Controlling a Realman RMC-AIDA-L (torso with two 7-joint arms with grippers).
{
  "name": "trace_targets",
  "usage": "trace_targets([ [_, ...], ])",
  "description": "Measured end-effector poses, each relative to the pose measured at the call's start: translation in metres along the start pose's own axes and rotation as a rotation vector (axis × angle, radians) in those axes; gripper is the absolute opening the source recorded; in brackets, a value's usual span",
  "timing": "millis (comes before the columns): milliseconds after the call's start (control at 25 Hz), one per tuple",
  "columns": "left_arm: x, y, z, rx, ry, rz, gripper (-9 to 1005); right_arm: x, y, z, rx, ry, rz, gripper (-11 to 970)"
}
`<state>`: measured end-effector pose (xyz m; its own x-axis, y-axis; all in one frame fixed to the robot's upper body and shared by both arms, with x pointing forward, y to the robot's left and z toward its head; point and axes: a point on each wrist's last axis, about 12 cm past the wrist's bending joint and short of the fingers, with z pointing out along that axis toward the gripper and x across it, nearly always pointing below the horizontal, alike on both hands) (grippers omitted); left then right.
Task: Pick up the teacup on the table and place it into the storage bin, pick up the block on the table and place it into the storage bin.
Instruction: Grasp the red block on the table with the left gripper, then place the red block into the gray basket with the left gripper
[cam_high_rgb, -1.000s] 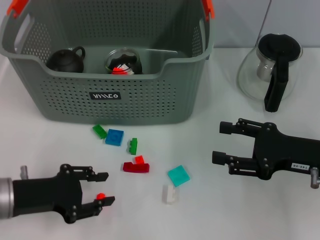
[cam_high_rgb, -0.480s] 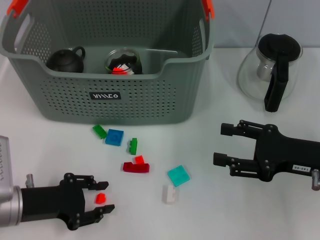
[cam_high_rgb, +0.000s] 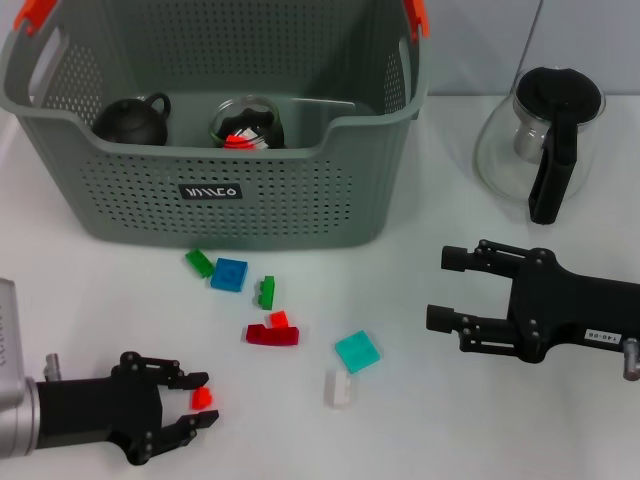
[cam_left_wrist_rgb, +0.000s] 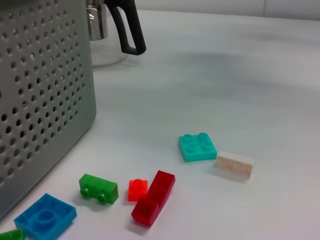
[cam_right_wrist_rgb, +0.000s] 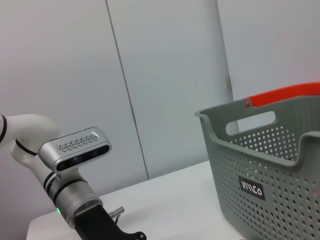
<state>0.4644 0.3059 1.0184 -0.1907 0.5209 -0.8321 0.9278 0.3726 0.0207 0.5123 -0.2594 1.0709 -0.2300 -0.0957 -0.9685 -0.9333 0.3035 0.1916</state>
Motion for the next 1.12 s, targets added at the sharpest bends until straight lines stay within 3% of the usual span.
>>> trace_targets([
  [160, 0.0003, -0.0007, -0.0011, 0.001, -0.002, -0.002, 402, -0.0004, -0.0002, 0.0004, -0.001, 0.0, 0.0, 822],
  [920, -0.0003, 0.003, 0.0008, -0.02, 0.008, -0.023, 384, -0.0017, -0.0009, 0.0014, -0.004, 0.0, -0.002, 821],
  [1120, -0.0009, 0.0041, 0.0002, -0.026, 0.005, -0.045, 184, -0.0017, -0.001, 0.0015, -0.004, 0.0, 0.0, 820],
])
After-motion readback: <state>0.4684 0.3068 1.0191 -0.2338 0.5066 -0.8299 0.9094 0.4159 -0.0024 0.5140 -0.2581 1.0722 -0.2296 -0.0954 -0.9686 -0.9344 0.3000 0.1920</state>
